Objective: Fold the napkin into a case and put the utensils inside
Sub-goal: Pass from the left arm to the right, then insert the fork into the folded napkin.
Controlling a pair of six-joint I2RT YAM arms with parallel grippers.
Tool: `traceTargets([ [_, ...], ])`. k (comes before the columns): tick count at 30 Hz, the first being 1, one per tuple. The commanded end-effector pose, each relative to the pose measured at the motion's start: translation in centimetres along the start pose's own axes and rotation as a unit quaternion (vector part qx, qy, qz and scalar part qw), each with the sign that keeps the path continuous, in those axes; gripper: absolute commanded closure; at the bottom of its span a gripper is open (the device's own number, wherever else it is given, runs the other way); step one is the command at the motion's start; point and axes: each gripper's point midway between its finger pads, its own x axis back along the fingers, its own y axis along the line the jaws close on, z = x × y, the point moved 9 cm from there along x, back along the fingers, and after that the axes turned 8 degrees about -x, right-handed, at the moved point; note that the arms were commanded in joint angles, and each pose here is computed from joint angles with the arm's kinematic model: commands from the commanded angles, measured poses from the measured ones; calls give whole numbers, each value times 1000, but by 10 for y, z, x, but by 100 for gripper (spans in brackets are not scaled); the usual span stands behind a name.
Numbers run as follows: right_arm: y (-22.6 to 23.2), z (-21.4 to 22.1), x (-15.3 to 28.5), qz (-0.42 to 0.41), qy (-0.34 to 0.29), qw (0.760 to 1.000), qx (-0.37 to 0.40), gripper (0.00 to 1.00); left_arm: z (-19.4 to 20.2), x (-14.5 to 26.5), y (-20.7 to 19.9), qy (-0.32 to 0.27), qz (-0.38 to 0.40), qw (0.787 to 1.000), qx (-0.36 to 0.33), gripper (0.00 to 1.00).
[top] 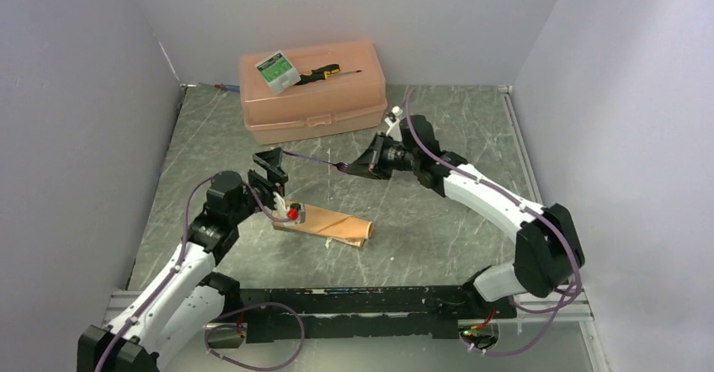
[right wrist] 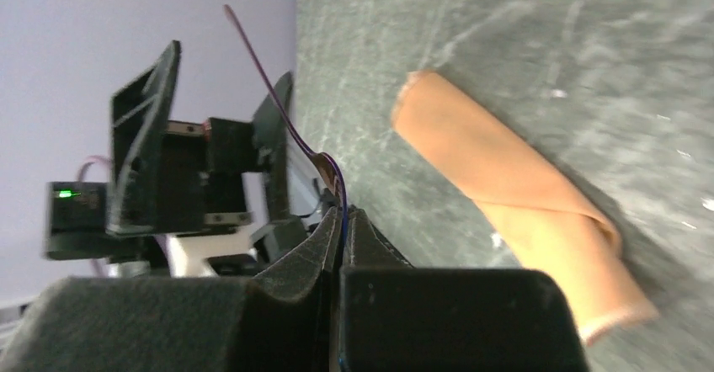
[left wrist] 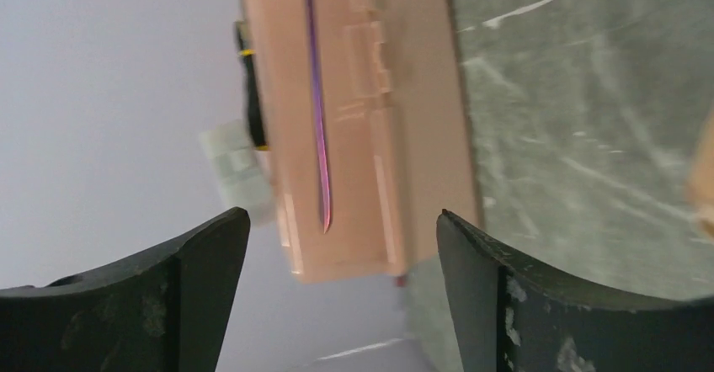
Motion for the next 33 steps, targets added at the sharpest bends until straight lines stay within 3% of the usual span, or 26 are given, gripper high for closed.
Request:
traceTargets([
  [1,-18,8,41,58,-11,998,33,100,-15,20,-18,-9,168,957,238,13],
  [4,-37,22,68,100,0,995,30,100,-15,22,-26,50,248,897,362,15],
  [9,-56,53,106,162,34,986,28,100,-21,15,-33,110,349,768,526,23],
  [14,-75,77,127,202,58,978,9,100,-21,0,-52,171,408,662,605,34],
  [17,-84,85,131,214,62,975,-4,100,-18,-3,-70,199,433,619,624,40],
  [20,-90,85,127,216,58,975,-10,100,-13,-6,-79,215,442,598,633,46],
  [33,-96,71,100,241,41,970,-13,100,-2,-27,-101,242,426,589,642,61],
])
